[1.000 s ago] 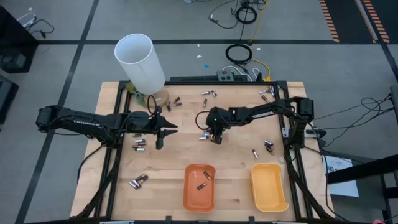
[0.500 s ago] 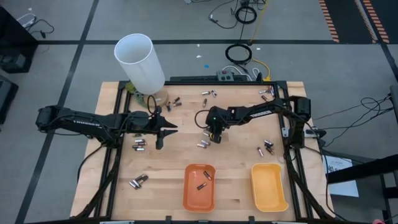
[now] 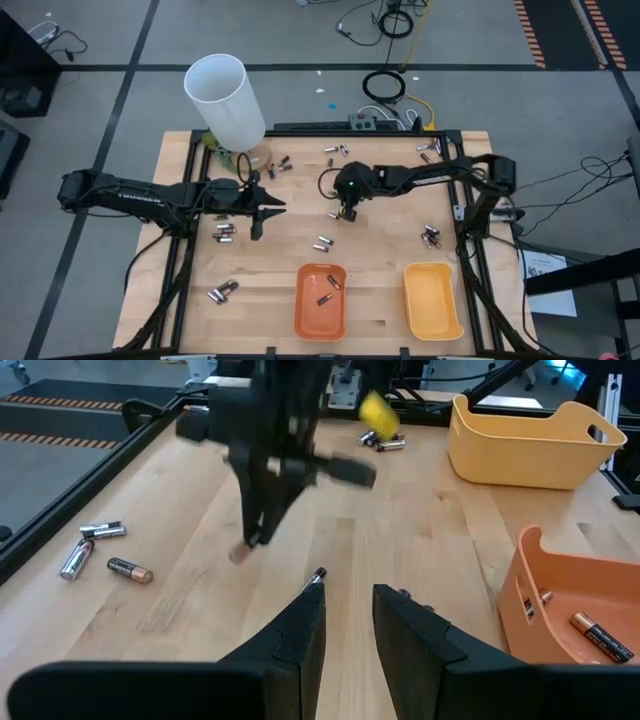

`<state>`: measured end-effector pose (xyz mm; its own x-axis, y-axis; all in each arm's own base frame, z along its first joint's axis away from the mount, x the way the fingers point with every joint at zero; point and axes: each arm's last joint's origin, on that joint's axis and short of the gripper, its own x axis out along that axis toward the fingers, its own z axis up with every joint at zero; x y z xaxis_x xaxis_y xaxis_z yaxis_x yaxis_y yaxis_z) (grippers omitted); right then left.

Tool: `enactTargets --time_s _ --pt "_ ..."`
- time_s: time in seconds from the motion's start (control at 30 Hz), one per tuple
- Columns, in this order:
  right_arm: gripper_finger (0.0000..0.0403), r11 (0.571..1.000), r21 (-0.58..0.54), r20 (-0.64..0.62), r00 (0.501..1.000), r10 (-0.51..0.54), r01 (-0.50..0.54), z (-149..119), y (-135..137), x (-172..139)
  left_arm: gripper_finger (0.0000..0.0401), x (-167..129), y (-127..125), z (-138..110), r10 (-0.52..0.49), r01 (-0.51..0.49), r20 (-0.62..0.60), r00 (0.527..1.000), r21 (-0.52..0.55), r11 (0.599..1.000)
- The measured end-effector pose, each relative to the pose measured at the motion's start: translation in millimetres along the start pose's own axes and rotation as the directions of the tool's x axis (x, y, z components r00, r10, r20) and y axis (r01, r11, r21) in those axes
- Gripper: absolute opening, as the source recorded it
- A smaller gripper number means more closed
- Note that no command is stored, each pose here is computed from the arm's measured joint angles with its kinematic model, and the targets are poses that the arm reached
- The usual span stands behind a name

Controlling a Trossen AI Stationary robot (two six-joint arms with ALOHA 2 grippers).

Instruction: Sort batteries

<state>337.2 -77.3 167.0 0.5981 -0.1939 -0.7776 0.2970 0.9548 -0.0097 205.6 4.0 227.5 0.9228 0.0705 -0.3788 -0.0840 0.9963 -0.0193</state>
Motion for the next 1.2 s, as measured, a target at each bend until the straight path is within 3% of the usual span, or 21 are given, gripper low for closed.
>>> enactTargets --time_s 0.2,0.43,0.7,0.93,1.2 --pt "0.002 0.998 -0.012 0.134 0.989 0.062 -0.061 16.3 24.4 -40.8 0.0097 0.0 0.0 0.0 0.0 0.0 0.0 1.0 0.0 1.0" --pt "0.002 0.967 -0.128 0.23 0.942 0.244 -0.219 15.2 91.9 -69.6 0.0097 0.0 0.0 0.3 0.0 0.0 0.003 1.0 0.006 1.0" --pt "0.002 0.903 -0.239 0.249 0.877 0.412 -0.357 -3.6 160.1 -76.3 0.0097 0.1 -0.1 2.0 -0.001 0.001 0.021 1.0 0.0 1.0" --pt "0.002 0.869 -0.272 0.192 0.861 0.471 -0.414 -22.8 190.2 -66.3 0.0097 0.1 -0.1 1.8 -0.001 0.001 0.018 1.0 -0.001 1.0" --pt "0.0025 0.85 -0.303 0.152 0.859 0.489 -0.43 -31.1 203.7 -62.9 0.0097 0.1 -0.1 1.8 -0.001 0.001 0.018 1.0 -0.003 1.0"
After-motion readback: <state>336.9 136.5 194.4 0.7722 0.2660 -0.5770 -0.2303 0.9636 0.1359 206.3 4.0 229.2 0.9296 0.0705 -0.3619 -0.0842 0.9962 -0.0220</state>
